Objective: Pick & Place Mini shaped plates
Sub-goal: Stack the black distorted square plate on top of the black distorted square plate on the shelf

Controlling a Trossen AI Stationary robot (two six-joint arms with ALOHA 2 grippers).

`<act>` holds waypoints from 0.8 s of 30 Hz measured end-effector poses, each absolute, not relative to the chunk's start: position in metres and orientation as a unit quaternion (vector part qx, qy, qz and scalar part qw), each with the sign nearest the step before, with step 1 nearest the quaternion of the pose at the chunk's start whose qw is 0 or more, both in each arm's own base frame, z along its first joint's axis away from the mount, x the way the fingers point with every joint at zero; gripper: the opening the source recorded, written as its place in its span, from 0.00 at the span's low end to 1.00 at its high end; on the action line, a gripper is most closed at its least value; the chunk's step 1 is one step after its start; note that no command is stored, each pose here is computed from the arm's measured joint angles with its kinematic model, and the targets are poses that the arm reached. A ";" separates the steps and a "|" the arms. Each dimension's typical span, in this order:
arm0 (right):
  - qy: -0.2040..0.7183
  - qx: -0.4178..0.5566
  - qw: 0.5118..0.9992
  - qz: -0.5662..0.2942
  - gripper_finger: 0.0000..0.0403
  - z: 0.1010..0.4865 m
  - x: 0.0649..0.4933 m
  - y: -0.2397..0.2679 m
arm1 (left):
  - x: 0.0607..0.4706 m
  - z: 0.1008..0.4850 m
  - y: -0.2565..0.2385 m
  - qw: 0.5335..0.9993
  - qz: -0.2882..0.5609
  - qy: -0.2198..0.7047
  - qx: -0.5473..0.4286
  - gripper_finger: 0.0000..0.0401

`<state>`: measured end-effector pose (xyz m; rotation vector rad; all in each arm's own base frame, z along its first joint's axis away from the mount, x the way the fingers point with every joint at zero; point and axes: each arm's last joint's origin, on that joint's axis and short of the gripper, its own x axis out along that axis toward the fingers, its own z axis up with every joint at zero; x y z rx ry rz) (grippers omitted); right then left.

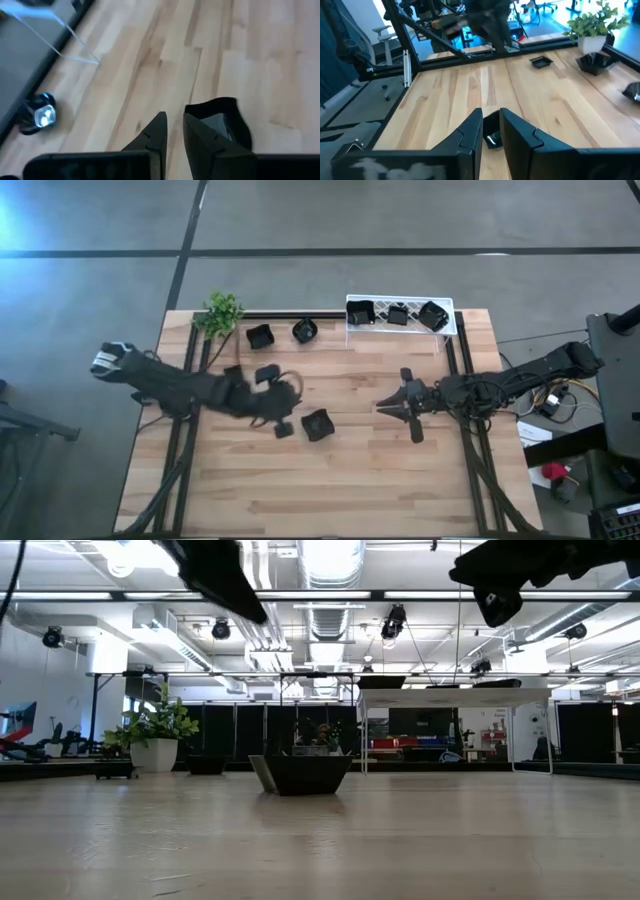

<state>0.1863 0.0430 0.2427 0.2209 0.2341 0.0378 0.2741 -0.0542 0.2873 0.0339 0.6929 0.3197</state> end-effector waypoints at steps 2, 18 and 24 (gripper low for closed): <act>0.112 0.095 0.989 0.021 0.15 0.240 0.192 0.045 | 0.263 0.293 -0.070 0.934 0.160 0.317 0.029 0.14; 0.148 0.065 0.987 0.003 0.14 0.234 0.281 0.055 | 0.203 0.268 -0.141 0.954 0.146 0.250 0.076 0.14; 0.216 0.075 0.973 -0.020 0.14 0.222 0.307 0.052 | 0.193 0.251 -0.151 0.960 0.129 0.240 0.067 0.14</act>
